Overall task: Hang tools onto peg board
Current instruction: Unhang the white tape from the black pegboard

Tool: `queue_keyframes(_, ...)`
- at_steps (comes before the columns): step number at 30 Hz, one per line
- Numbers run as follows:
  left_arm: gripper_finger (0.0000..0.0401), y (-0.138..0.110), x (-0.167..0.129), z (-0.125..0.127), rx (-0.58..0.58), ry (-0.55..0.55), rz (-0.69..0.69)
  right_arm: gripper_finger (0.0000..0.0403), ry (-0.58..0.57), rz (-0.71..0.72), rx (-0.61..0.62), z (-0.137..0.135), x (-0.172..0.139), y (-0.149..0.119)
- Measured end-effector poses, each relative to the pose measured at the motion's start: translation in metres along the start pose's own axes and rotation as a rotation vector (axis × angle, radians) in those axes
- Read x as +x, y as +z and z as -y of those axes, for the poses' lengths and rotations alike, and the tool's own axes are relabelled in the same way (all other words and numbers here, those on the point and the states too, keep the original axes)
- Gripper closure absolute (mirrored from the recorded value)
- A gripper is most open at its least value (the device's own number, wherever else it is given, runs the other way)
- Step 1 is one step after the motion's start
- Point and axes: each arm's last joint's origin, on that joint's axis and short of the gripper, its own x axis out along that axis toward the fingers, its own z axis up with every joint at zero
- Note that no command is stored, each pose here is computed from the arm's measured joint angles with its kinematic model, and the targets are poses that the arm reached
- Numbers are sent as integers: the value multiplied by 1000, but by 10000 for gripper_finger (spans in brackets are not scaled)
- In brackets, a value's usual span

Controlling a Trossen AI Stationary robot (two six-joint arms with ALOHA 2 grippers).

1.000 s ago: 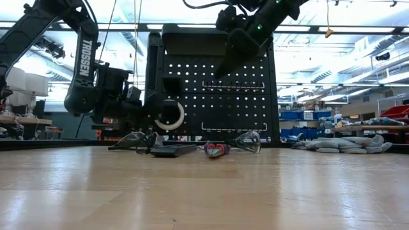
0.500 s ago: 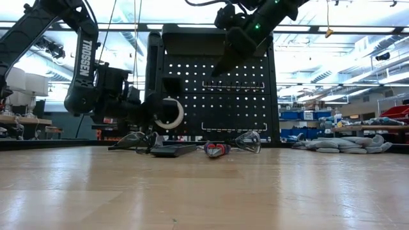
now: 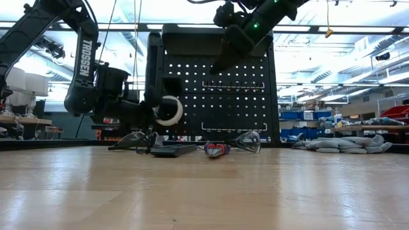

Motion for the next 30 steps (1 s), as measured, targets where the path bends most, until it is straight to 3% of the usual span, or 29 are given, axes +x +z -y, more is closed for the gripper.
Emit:
queue_keyframes(9,367,-3,0,6,-116,-43,-26,251,20,24,3,0,0,2)
queue_keyframes(20,370,-6,1,11,-142,-59,-28,251,24,26,7,-2,0,3)
queue_keyframes(30,369,-8,-13,1,-120,31,-13,251,35,25,12,-6,-1,3)
